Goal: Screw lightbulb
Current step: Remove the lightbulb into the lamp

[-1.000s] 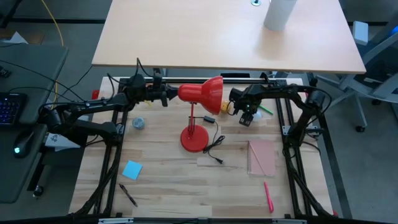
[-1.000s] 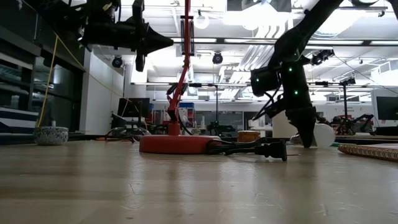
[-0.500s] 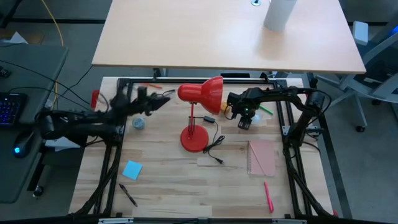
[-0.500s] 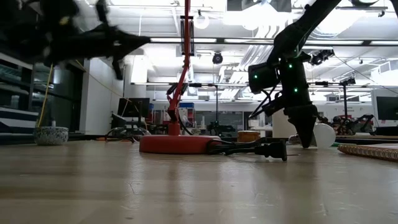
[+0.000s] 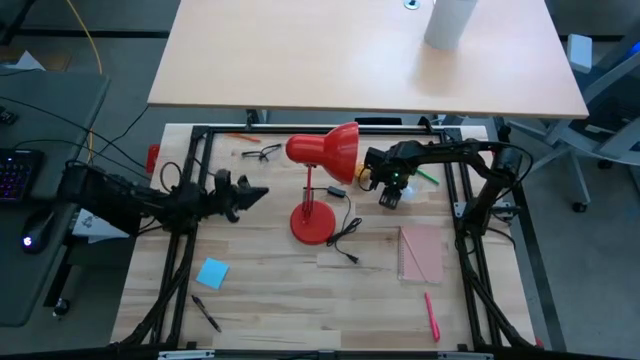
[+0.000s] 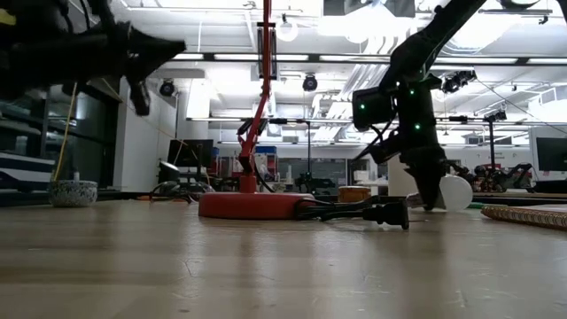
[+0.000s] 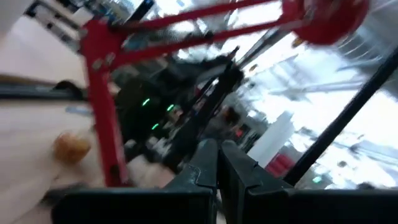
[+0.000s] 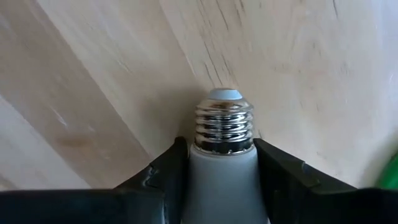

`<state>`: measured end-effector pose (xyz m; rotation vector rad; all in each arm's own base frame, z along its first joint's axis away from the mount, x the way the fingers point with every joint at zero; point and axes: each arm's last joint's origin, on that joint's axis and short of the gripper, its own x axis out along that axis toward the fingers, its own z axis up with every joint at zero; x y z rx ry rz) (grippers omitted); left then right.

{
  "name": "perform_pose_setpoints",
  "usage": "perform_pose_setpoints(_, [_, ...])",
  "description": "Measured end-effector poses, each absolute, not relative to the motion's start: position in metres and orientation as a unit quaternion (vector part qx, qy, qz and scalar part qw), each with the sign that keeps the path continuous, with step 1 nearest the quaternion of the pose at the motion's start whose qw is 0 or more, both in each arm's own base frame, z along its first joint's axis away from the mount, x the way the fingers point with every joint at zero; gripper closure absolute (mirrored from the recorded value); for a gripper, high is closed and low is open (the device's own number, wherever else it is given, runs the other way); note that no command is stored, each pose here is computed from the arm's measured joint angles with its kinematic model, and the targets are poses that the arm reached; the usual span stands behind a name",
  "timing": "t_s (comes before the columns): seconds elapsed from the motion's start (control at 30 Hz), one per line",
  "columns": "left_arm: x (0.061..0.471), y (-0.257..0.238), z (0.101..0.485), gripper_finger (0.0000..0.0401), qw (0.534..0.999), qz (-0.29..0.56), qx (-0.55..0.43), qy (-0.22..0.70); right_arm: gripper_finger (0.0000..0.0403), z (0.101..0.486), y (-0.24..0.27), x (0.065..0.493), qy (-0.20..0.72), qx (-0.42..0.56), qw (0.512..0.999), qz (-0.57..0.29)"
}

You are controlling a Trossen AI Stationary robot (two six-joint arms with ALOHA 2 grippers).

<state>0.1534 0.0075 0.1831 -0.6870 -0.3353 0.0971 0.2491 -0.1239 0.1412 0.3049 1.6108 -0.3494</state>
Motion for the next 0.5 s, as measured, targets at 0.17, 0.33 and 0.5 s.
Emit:
perform_pose_setpoints(0.17, [0.154,0.003,0.172,0.0401,0.945,0.077,-0.298,-0.113,0.0248,0.142,-0.121,0.251,0.704,0.174,0.669,-0.164])
perform_pose_setpoints(0.33, [0.154,0.008,0.172,0.0401,0.948,0.082,-0.288,-0.109,0.0248,0.145,-0.109,0.262,0.692,0.189,0.679,-0.158])
perform_pose_setpoints(0.5, [0.154,0.009,0.172,0.0401,0.953,0.059,-0.278,-0.104,0.0248,0.152,-0.084,0.281,0.664,0.158,0.724,-0.099])
